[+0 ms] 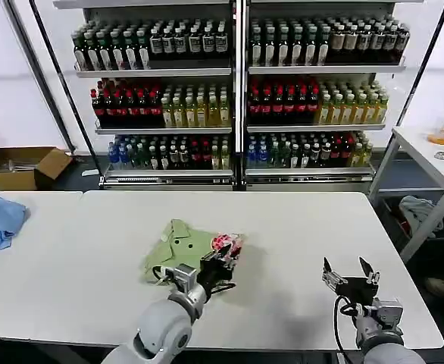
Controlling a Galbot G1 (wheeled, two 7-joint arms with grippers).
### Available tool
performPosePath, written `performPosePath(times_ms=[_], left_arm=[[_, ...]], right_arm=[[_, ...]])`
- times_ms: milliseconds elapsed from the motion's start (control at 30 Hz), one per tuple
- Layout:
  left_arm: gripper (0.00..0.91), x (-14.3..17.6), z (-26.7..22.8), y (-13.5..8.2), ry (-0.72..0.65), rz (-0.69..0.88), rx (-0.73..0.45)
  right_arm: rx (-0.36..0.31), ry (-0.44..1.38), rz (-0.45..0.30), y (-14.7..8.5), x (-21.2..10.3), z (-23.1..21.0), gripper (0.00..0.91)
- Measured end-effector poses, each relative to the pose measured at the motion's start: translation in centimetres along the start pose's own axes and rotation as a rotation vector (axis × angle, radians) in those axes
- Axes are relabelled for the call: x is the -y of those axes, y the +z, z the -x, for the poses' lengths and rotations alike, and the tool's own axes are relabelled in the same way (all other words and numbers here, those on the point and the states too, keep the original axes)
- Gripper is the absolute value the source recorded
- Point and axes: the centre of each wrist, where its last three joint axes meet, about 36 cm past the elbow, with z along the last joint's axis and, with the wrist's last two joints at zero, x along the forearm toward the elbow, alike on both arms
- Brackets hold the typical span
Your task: Fold and organize the clothes.
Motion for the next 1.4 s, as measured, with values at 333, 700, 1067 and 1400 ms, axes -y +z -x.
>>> performPosePath(times_ms=[333,700,1067,1400], left_arm=[[0.907,-1.1,-2.5,-1.5,-0.022,-0.086,0.147],[0.907,-6.7,-8.4,-1.4,-0.227,-0.104,0.245],[0.907,-9.0,-11.6,-0.6,-0.347,-0.11,0.262],[0.907,-9.6,-12.3,-0.3,-0.372,-0.108,0.261]], right_arm=[[-0.039,-0.142,0.144,0.1,-4.9,2.0,0.907],[-0.207,-0.275,0.31,1.0,-13.2,6.6,0.907],[-0.32,-0.319,0.373,0.1,-18.7,11.5,0.0],[-0.316,-0.277,0.323,-0.8,-18.7,14.2,0.0]])
